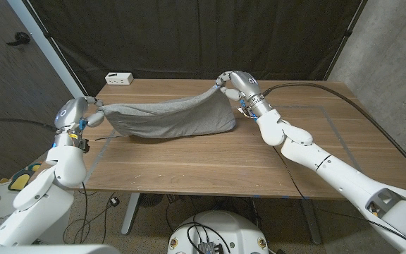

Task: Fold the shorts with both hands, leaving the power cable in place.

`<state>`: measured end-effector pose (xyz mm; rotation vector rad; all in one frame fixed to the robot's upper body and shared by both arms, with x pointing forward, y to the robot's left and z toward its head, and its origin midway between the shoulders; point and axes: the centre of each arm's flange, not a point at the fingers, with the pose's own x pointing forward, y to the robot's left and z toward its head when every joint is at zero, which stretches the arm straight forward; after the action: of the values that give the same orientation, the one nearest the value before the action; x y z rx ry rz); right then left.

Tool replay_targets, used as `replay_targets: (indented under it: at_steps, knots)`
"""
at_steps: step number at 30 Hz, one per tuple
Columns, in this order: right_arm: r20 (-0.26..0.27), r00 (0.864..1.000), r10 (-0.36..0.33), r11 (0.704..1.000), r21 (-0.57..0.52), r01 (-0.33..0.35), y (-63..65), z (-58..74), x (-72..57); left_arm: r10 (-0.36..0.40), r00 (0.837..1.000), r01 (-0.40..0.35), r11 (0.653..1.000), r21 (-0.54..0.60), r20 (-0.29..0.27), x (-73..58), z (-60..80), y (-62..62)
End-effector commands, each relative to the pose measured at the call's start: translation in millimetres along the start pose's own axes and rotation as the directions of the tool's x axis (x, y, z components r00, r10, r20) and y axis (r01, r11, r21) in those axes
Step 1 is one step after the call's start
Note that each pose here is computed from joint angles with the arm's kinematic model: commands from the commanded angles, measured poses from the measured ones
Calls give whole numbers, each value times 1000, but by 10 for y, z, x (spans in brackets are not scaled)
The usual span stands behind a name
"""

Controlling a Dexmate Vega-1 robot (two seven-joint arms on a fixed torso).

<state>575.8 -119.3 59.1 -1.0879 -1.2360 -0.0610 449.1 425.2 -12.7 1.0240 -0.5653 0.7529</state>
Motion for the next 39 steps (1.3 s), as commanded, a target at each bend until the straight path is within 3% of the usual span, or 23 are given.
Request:
replay_targets:
  at_steps: [1,8,13,22,32,39]
  knots:
    - [-14,999,29,999,16,-29,122,-195,414,53,998,-51,997,51,-24,176,111,-64]
    - [-35,999,22,1000,21,-22,125,-320,569,118,993,-114,980,166,-18,276,212,-96]
    - [-46,999,10,1000,7,-10,110,-395,635,143,989,-142,943,299,19,321,296,-142]
    - [-74,997,18,1000,-3,-18,135,-527,773,200,980,-186,864,468,19,350,360,-239]
    - [-110,994,23,1000,-5,-23,149,-655,851,257,966,-209,729,652,22,384,395,-410]
    - [-117,993,32,999,-22,-35,186,-694,953,274,962,-210,699,684,15,449,399,-481]
